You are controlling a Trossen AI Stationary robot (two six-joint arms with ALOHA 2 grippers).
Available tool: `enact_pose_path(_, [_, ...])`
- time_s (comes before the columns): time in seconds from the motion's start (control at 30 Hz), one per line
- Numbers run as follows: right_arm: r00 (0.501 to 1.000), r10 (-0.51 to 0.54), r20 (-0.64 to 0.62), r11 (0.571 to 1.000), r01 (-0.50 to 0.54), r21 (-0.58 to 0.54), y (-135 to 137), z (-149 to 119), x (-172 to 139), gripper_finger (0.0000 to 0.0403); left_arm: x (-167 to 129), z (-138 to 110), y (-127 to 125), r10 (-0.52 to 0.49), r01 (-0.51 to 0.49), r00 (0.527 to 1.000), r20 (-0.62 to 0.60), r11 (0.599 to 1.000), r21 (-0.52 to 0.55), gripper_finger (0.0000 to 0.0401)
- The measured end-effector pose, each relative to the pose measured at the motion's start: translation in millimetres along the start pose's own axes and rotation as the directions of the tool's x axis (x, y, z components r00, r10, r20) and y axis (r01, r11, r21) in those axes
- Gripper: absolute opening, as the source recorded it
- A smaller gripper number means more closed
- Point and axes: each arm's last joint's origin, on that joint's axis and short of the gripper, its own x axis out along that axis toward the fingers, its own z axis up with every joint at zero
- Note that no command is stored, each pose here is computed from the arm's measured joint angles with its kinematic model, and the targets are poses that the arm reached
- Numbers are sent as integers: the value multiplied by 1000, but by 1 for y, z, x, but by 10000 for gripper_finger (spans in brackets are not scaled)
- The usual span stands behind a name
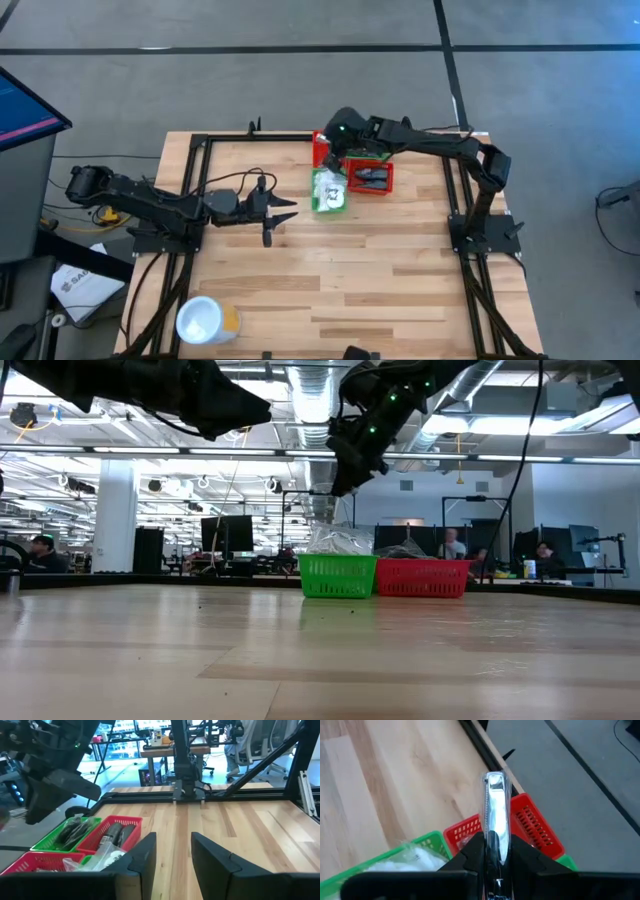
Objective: Pick & Place Travel size toiletries
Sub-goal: Put the nail cutter into the left red bin
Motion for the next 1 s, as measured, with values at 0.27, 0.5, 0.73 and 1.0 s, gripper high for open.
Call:
enact_pose_path(0.27, [1000,22,22,999,-23,37,-14,0,16,49,0,0,0,0,0,1000,2,1000,-1,112])
enact_pose_path(0.5, [999,12,-45,999,-10,50,-21,-15,53,49,0,0,-1,-7,7,1000,3,1000,0,112])
enact_pose_path(0.73, [1000,-3,-14,996,4,90,-30,-12,51,49,0,0,-1,-9,9,1000,4,1000,0,112])
enact_pose_path(1.0, [998,11,-61,995,-5,99,-32,-22,71,49,0,0,-1,-7,7,1000,4,1000,-1,112])
